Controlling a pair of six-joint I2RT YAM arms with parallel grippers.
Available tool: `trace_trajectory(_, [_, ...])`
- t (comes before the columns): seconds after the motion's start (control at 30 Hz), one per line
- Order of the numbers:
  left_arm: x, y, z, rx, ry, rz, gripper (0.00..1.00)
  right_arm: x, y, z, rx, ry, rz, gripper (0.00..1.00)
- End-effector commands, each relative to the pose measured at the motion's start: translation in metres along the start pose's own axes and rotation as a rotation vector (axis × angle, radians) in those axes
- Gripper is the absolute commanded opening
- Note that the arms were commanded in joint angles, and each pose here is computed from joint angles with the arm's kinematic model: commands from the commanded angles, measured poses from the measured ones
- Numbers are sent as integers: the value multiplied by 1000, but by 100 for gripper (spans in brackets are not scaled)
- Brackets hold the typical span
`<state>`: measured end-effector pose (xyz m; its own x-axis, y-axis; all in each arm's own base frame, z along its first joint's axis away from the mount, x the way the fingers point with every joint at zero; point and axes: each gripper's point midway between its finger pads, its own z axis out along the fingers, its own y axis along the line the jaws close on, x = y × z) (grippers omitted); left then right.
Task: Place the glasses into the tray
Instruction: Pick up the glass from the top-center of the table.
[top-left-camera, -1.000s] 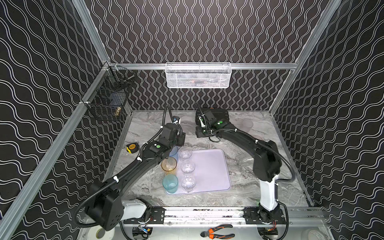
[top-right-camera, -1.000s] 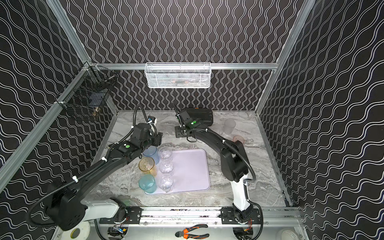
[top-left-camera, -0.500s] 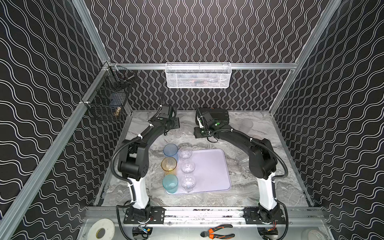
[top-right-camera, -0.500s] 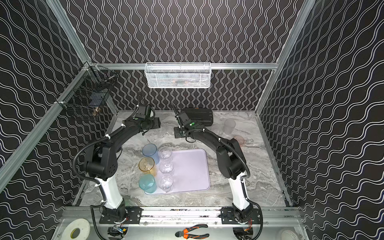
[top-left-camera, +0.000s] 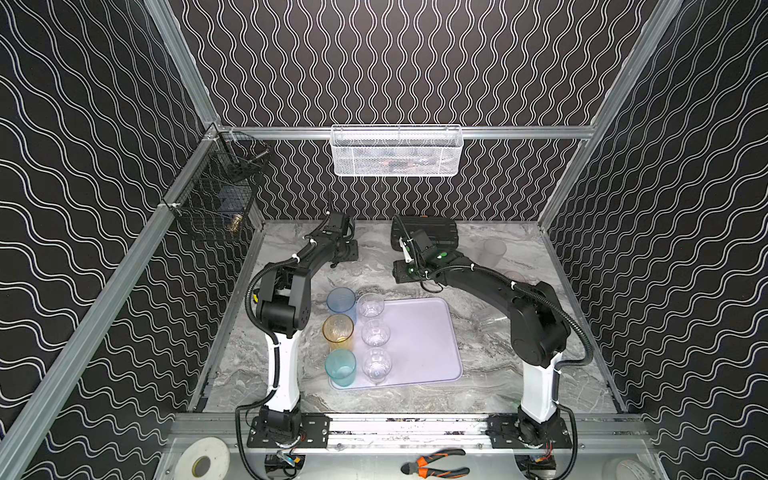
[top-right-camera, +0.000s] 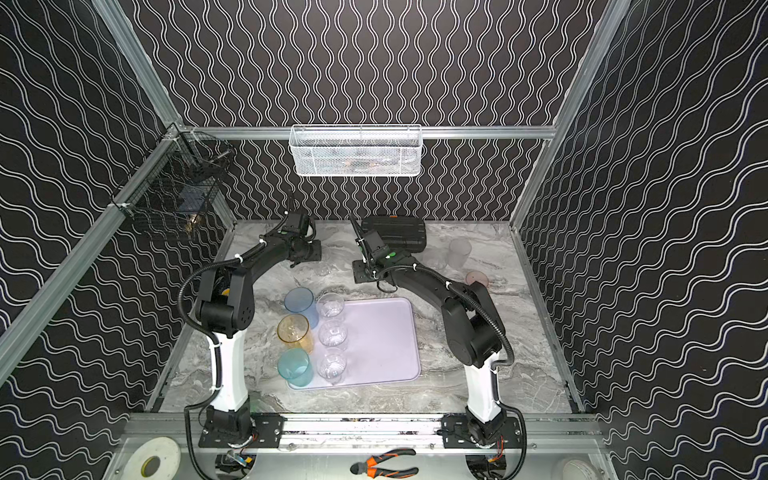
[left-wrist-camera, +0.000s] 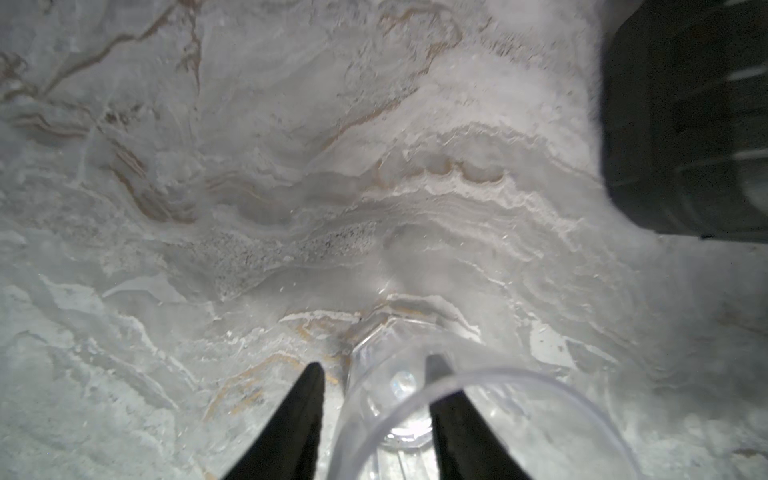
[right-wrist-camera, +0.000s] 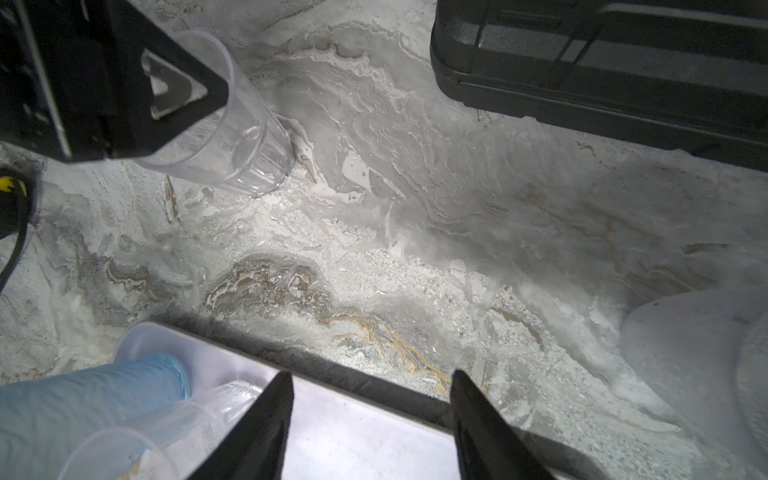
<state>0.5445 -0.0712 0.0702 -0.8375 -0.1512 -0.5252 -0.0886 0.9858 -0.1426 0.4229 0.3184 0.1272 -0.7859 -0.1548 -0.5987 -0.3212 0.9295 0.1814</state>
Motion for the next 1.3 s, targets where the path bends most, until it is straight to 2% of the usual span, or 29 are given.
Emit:
trace_trajectory(0.0, [4,4,1,-14,8,21,31,-12,3,-4,-8,-34,4,62])
trace_trajectory(0.37, [-9,-1,-17,1,-25,28,0,-15,-5,-22,23,-69,11,62])
trace_trajectory(0.67, [-38,-13,-69,38,-120,13,0,-14,-18,-42,55,-97,18,62])
trace_trajectory(0.87, [-48,-47,-116,92,-195,39,0,-9,-30,-61,68,-101,39,62])
trace_trajectory(1.03, [-29,-98,-146,163,-204,122,0,5,-47,-75,63,-83,87,62])
trace_trajectory(1.27, [35,-160,-157,271,-103,250,0,43,-81,-88,106,-14,140,62])
